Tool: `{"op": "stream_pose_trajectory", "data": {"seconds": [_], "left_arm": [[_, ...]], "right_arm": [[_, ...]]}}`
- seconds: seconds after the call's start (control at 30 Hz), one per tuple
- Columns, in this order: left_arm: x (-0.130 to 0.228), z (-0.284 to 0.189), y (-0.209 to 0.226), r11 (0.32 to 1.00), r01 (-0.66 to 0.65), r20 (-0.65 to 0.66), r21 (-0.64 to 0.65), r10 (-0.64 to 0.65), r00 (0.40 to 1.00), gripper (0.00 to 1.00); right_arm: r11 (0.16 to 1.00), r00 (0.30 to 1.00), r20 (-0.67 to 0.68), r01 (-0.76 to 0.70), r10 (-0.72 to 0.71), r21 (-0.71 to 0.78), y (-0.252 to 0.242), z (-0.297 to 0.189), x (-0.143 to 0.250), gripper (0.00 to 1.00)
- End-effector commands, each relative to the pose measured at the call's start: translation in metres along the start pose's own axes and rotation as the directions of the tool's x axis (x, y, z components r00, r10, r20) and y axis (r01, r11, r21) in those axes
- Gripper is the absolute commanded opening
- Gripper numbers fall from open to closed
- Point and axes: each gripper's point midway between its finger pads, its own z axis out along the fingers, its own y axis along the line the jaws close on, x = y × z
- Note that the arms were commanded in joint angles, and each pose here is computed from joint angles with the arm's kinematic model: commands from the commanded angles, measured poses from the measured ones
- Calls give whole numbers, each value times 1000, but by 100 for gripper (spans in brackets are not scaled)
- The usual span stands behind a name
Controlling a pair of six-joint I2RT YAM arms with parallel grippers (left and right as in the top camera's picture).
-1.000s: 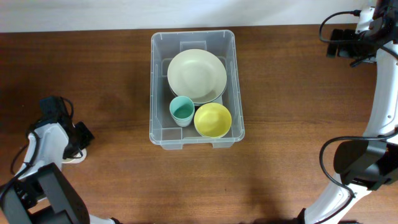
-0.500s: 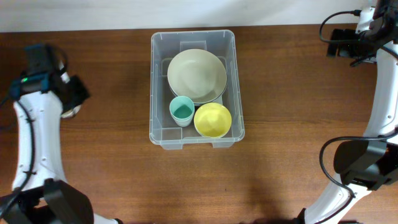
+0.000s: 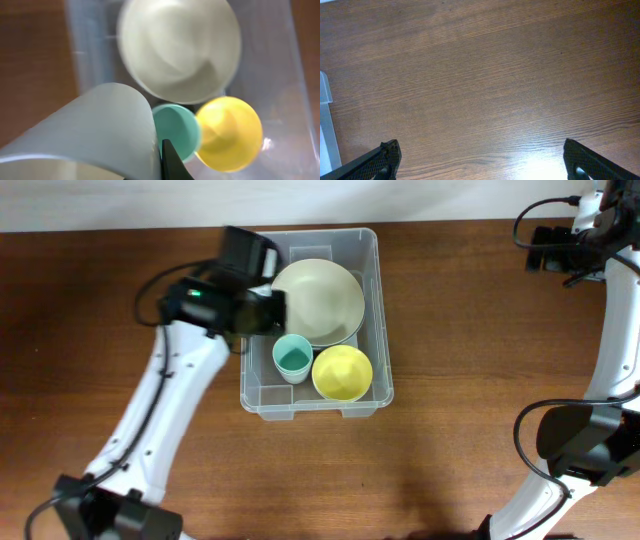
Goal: Pack container
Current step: 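Lift the cream cup and lower it into the mint cup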
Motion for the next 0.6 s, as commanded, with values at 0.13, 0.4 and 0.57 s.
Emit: {"op": "stream_pose_trajectory", "data": {"seconds": [0.13, 0.4, 0.57], "left_arm": [[25, 58, -43, 994, -104, -131, 31, 107, 986, 1], [38, 65, -58, 990, -109, -182, 89, 123, 975, 1], [51, 63, -56, 990, -116, -232, 80, 132, 964, 1]], "right_arm": [[1000, 1000, 29, -9, 9, -4, 0, -12, -4, 99], [1000, 1000, 29, -10, 10, -4, 0, -12, -4, 99], [1000, 1000, 29, -9, 9, -4, 0, -12, -4, 99]]}}
